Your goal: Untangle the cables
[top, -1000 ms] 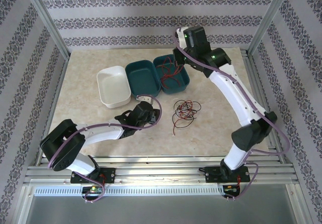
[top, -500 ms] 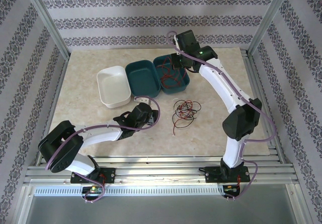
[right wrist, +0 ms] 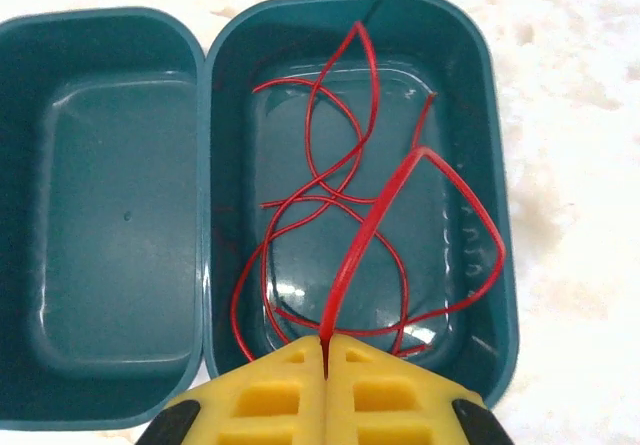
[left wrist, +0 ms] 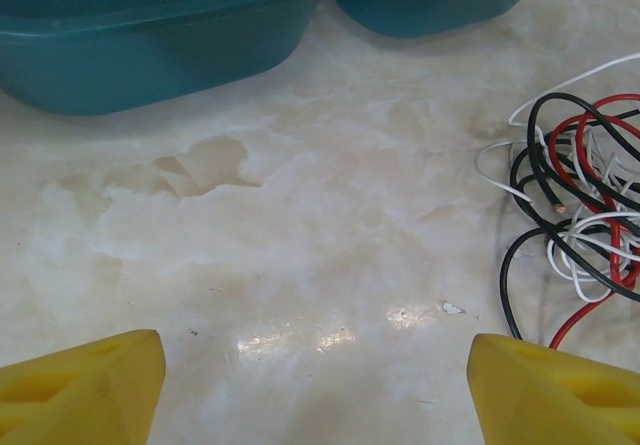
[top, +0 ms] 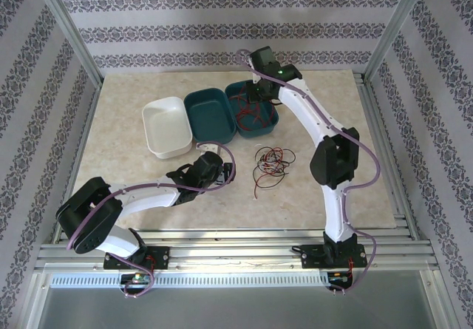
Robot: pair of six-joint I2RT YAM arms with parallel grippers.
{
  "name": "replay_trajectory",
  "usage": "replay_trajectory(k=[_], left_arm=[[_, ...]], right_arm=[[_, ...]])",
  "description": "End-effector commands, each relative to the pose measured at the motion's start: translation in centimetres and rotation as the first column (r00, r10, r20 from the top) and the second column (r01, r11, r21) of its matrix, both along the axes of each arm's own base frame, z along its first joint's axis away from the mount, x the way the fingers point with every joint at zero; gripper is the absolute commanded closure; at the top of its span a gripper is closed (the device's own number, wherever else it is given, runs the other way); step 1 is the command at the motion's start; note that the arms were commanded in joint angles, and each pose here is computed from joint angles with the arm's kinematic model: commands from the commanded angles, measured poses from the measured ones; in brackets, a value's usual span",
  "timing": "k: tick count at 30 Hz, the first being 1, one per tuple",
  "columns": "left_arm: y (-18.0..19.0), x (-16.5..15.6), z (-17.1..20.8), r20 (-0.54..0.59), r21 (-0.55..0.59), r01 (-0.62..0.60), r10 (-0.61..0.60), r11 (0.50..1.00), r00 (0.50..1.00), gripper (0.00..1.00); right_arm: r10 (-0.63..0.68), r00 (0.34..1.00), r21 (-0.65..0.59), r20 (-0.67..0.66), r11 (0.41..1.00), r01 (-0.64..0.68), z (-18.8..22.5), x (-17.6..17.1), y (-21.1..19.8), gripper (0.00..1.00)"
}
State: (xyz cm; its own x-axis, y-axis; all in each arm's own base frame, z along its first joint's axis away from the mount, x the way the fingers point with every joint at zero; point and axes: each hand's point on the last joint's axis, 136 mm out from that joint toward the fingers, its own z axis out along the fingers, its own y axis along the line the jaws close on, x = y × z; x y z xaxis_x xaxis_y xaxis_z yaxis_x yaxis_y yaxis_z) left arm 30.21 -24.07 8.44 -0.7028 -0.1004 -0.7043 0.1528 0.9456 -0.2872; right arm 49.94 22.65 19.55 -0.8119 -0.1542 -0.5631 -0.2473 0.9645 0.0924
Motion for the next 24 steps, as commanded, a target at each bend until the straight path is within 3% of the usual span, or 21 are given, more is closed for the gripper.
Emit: replay_trajectory(k=[1,9,24], left_arm=[[0.5,0.1,0.1,0.002,0.023,-0.026,0.026,0.999,1.000,0.15],[0.9,0.2,0.1,0.000,0.027,-0.044,0.044,0.999,0.999,0.00],[0.8,0.3,-0.1,-0.012,0.028,-0.052,0.052,0.998,0.999,0.01]], right_arm=[[0.087,0.996,-0.007,0.018,0.996,-0.086,0.0,0.9,1.6,1.00],[0.241,0.970,-0.042,0.042,0.970,-0.239,-2.9,3.1,3.6,1.00],[0.328,0.945,-0.166,-0.007,0.931,-0.324,-8.8,3.7,2.8,1.00]])
